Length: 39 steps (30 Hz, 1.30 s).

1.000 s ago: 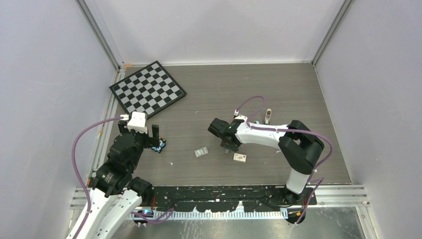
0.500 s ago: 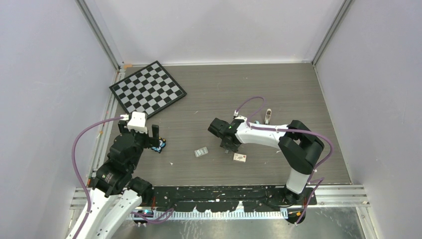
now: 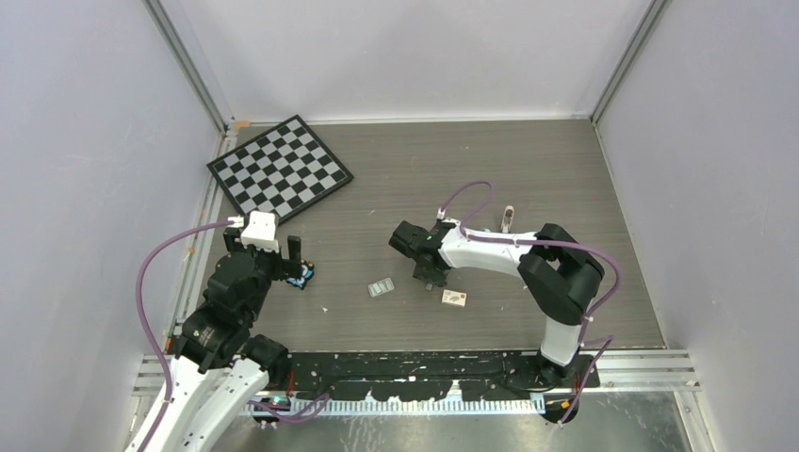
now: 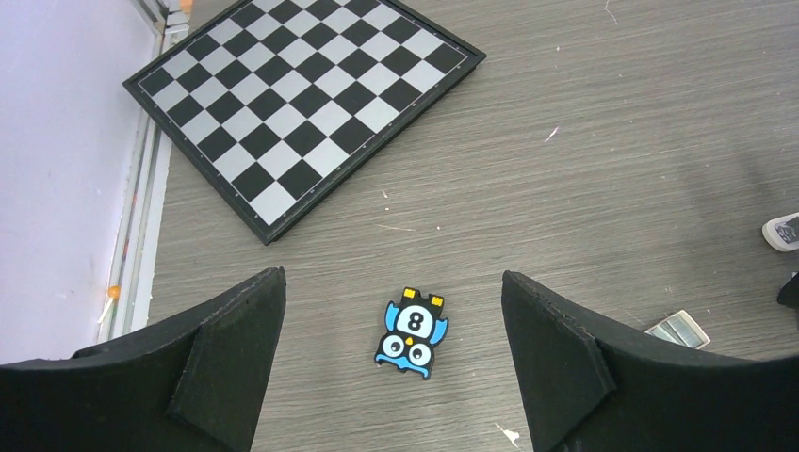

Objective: Load the staples into the stapler

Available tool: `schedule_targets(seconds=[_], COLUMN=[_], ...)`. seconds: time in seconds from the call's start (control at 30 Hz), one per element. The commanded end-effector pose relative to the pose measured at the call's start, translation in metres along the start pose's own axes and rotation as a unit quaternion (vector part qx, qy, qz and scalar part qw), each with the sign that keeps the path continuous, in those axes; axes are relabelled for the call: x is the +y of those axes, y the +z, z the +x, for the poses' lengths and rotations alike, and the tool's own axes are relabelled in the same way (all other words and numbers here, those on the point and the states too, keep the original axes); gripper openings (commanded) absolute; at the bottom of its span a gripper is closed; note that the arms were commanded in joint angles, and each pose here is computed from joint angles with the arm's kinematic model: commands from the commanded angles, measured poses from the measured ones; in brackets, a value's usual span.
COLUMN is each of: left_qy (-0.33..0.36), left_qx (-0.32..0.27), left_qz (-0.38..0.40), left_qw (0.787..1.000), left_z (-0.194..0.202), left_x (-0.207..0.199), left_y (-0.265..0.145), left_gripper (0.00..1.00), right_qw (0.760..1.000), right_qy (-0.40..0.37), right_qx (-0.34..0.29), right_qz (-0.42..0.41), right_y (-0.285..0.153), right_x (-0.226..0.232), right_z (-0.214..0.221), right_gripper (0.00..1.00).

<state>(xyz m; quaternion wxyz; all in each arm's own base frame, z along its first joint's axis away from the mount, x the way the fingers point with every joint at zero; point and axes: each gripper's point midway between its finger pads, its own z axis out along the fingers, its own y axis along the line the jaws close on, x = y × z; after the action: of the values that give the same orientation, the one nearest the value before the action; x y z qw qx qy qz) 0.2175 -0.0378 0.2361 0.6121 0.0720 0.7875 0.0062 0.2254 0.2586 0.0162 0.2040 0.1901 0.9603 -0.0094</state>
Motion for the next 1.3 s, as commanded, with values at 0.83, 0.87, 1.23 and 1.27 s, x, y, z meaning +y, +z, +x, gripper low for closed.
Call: schedule_targets(seconds=[0.83,0.87,1.23,1.27], left_qy=[-0.01,-0.01,-0.009,-0.01], left_qx=[-0.025,-0.024,-0.022,-0.022], left_qz=[-0.001,0.0,0.002,0.002], left_qw=[1.0,1.0,1.0,1.0], left_z=[-0.012,-0.012,-0.011,-0.011], left_x=[0.0,0.0,-0.001,-0.001], left_y=[0.0,0.0,0.001,0.001], left_gripper=[0.85,0.85,0.85,0.85], right_qw=[0.993,0.992,0.983,0.982], right_qy=[-0.096,-0.101,-0.143,-0.146], right_qx=[-0.043,-0.046,-0.088,-0.094], right_qz=[-0.049,-0.058,-0.068,-0.069], right_y=[-0.025,-0.028,-0.054,-0.058], right_x=[0.017,0.02,0.012,0.01], right_z=[-0.017,-0.019,-0.061,-0.067], right_gripper=[0.21,0.21,0.2,0.2])
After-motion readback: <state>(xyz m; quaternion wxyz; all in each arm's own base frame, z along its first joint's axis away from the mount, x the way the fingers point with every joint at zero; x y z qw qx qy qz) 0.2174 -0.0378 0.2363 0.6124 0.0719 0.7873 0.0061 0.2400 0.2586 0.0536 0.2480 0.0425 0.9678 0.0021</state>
